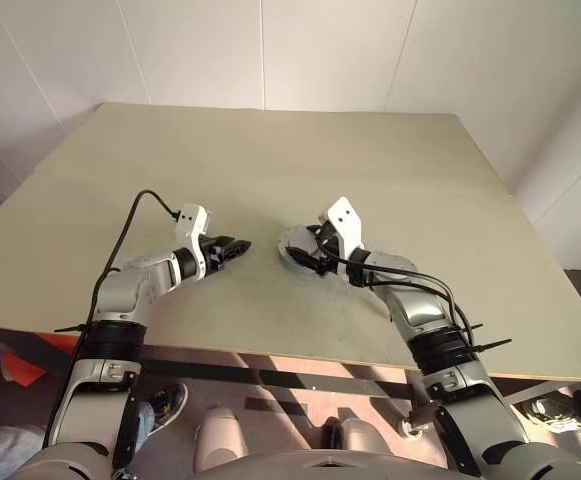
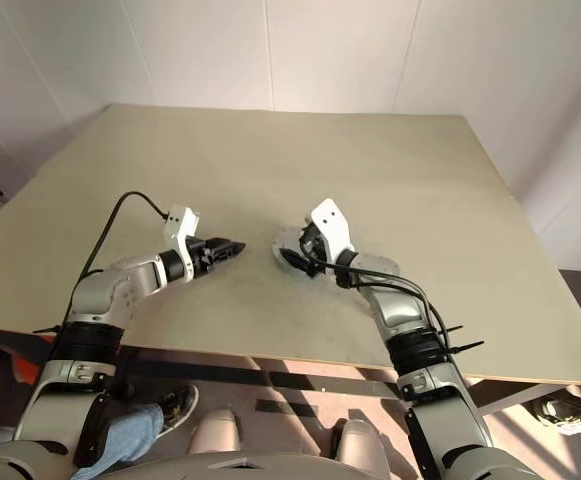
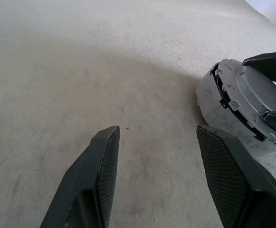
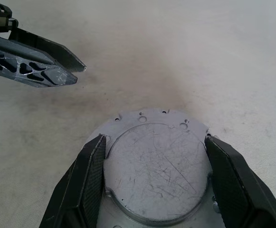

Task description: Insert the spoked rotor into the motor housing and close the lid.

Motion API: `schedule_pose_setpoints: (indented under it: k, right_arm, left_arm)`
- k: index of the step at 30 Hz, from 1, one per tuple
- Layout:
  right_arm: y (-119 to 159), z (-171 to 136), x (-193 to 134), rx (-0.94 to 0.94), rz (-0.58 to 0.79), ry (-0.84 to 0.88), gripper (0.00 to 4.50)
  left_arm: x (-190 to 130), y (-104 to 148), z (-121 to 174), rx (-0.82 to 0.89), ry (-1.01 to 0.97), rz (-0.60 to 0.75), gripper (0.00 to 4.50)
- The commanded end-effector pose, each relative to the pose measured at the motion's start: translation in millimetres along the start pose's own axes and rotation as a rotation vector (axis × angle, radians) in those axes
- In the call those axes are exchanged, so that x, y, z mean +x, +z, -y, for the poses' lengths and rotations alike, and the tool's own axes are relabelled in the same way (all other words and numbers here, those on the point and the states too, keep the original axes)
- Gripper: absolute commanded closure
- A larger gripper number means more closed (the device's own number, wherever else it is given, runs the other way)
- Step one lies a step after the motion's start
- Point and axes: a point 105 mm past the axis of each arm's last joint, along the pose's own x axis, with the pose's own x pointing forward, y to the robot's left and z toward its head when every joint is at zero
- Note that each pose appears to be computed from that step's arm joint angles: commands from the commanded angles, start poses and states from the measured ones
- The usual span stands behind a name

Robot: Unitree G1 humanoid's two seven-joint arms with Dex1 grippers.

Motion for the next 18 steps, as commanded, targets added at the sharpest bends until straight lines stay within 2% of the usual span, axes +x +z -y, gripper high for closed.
schedule_pose_setpoints:
  k: [1,6,18]
  right_arm:
    - [19.8,7.4,0.2,-0.026,0.048,-0.027,1.32]
    - [24.1,8.2,1.5,-0.029,0.053,-0.029,1.32]
    - [-0.5,7.4,2.8,-0.019,-0.025,-0.026,1.32]
  left_arm:
    - [0.0,13.1,3.0,0.050,-0.008,0.029,1.75]
    - [0.2,12.9,3.2,0.051,-0.009,0.028,1.75]
    - [-1.5,12.5,2.4,0.048,-0.005,0.031,1.75]
